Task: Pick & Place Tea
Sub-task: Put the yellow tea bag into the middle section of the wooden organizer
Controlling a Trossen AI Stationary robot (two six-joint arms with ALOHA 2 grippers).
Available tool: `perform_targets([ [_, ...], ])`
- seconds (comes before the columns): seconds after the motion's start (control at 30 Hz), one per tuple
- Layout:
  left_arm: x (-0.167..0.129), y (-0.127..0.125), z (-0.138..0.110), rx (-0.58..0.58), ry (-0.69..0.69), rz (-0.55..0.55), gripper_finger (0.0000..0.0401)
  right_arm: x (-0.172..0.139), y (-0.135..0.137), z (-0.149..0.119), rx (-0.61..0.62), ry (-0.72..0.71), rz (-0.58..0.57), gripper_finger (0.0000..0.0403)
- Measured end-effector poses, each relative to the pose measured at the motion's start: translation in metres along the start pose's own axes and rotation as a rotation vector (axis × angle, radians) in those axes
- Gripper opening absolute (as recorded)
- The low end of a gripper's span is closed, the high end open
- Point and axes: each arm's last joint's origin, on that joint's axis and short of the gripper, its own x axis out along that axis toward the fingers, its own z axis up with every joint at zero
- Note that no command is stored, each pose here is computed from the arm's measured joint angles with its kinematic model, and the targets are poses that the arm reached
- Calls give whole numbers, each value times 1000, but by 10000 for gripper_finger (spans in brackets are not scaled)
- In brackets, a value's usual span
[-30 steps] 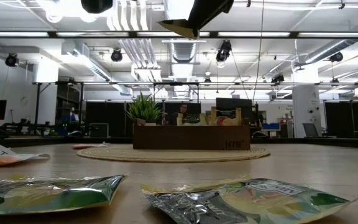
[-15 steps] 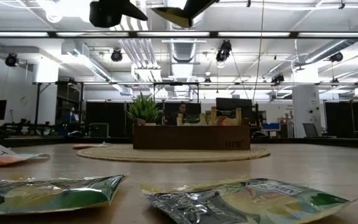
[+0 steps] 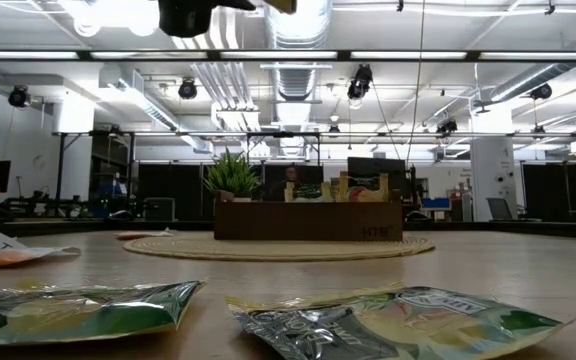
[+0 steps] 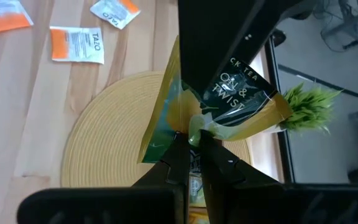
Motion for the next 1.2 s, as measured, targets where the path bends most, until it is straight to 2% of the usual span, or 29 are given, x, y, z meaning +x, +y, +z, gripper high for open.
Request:
perform_targets([
  [0.17,0,0,0,-1,-3,-2,214,-1,0,0,2,-2,0,18],
  [0.27,0,0,0,-2,-1,-3,189,0,0,0,4,0,0,18],
  [0.37,1,0,0,-1,2,-2,138,0,0,0,3,0,1,18],
  [0.5,2,0,0,62,3,-5,42,0,0,1,3,-7,1,21],
  [0.57,2,0,0,80,2,-5,12,0,0,1,0,-8,2,29],
  [0.73,2,1,0,83,6,-1,2,0,0,1,11,-10,3,64],
  [0.9,2,1,0,84,3,1,1,-7,-4,5,94,-15,7,116],
  [1.2,3,7,4,110,-4,24,0,-60,-28,21,284,-69,60,222],
])
